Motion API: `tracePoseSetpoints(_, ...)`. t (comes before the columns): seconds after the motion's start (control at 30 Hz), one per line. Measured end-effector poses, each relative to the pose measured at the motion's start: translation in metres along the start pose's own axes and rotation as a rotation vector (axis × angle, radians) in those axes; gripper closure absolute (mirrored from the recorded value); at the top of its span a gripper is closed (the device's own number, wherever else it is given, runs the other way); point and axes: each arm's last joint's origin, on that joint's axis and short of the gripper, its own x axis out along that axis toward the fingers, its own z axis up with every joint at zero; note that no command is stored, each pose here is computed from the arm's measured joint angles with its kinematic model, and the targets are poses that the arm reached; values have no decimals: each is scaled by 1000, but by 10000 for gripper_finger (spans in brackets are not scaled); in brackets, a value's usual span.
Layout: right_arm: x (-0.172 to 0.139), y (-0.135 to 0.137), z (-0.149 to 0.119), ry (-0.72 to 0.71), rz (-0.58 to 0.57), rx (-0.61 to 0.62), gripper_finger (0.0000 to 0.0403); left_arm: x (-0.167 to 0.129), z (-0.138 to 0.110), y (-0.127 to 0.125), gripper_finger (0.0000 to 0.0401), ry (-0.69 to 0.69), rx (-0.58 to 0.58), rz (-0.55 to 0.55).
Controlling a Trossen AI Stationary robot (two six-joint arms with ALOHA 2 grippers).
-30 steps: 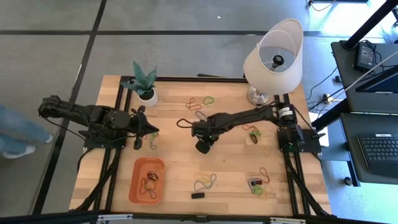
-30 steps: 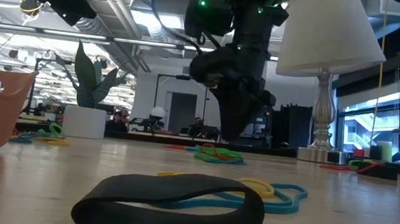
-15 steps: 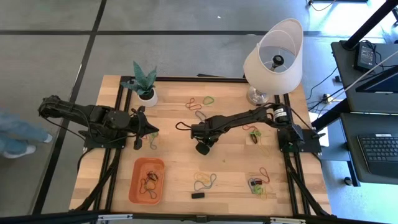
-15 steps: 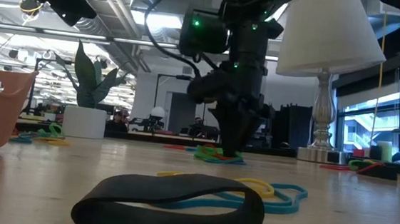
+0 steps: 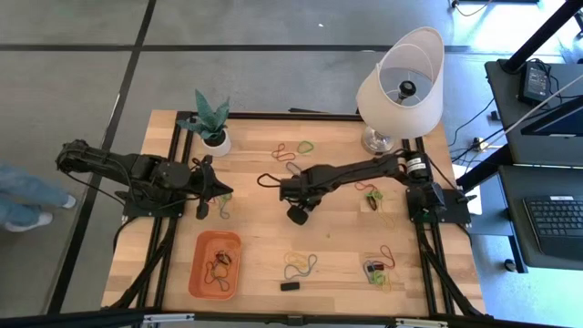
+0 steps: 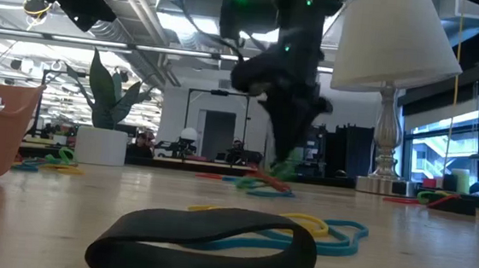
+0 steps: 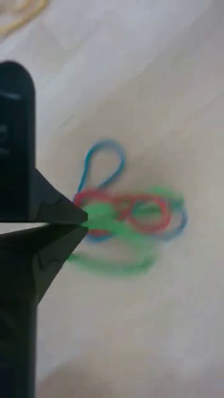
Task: Pick and place rubber bands into bin
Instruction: Put the green rubber band into the orange bin
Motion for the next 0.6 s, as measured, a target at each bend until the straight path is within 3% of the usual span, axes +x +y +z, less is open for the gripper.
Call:
tracePoseSetpoints(0.2, -25, 2, 1, -28, -99, -21, 395, 0, 0, 0, 399, -4, -18, -1)
tracePoseSetpoints(0.6, -86, 28, 17, -232, 48, -147, 397, 0, 8, 0, 386, -87, -39, 27)
